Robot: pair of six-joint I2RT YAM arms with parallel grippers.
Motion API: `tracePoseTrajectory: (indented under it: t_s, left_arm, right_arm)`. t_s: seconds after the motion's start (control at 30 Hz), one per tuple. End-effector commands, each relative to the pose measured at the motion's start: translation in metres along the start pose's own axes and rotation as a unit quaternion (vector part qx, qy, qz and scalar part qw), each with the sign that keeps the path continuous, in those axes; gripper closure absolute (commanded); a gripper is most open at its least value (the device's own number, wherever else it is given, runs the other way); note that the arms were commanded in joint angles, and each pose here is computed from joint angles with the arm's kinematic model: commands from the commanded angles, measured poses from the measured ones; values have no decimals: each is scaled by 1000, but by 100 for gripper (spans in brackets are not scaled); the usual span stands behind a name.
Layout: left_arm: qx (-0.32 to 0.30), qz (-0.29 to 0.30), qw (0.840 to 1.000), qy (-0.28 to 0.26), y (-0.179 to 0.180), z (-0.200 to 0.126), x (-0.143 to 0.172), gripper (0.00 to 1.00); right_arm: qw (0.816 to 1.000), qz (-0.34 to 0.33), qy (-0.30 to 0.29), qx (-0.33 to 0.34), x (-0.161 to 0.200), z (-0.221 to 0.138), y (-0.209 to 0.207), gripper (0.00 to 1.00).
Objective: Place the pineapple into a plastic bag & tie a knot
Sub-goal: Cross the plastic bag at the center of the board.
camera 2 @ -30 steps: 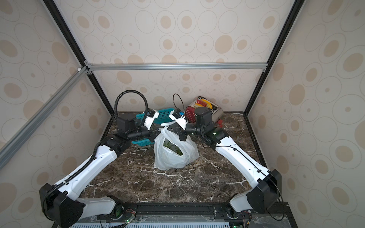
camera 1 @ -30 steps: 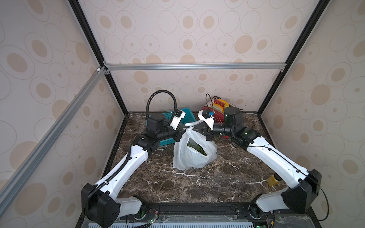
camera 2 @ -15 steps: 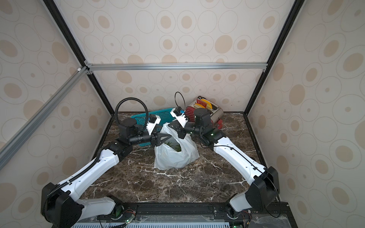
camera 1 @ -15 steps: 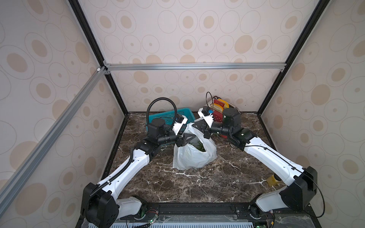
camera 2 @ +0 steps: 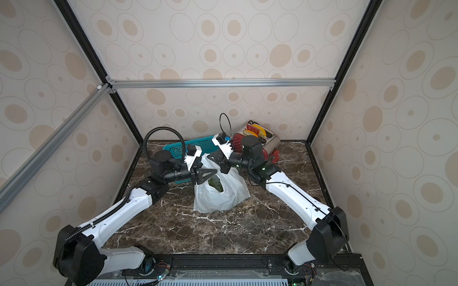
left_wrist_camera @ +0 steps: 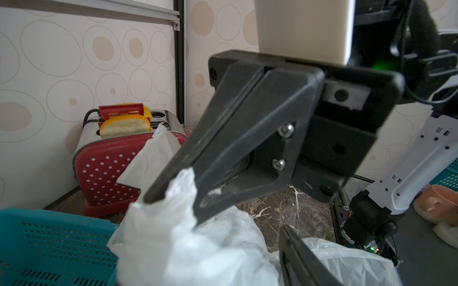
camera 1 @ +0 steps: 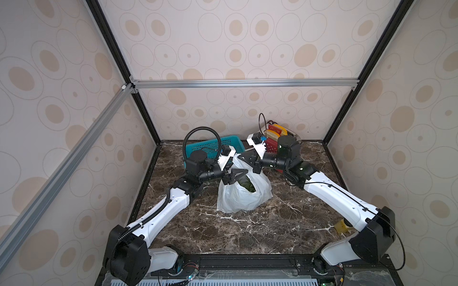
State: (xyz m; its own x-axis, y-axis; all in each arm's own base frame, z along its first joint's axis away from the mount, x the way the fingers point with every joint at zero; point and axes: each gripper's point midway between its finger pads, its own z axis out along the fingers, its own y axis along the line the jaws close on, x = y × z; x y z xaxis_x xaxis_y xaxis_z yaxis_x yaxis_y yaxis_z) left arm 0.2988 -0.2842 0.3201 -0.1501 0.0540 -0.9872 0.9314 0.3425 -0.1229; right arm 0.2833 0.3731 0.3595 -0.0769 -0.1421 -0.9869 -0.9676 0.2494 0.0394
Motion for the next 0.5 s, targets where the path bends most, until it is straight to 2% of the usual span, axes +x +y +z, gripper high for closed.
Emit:
tracePoseTrajectory:
  t_s: [0.0, 0.07, 0.17, 0.33, 0.37, 0.4, 0.47]
  left_arm:
    - [9, 19, 999, -28, -4, 5, -14, 36]
    - [12, 22, 999, -32, -4, 9, -13, 39]
    - [5, 21, 999, -45, -2, 11, -12, 50]
    - [-8, 35, 997, -67, 1, 9, -14, 80]
    - [-9, 39, 997, -68, 1, 9, -15, 88]
    - [-10, 42, 997, -68, 1, 10, -14, 94]
    - [-13, 49, 996, -72, 1, 9, -15, 100]
  right_arm:
    - [999, 8, -28, -17, -16, 7, 5, 100]
    - [999, 13, -31, -22, -16, 11, 6, 100]
    - [999, 21, -35, -20, -15, 13, 5, 100]
    - [999, 22, -26, -11, -12, 8, 5, 100]
    - [999, 25, -19, -4, -12, 6, 4, 95]
    - [1000, 25, -12, 2, -12, 3, 4, 86]
    - [999, 28, 1, 16, -13, -5, 4, 62]
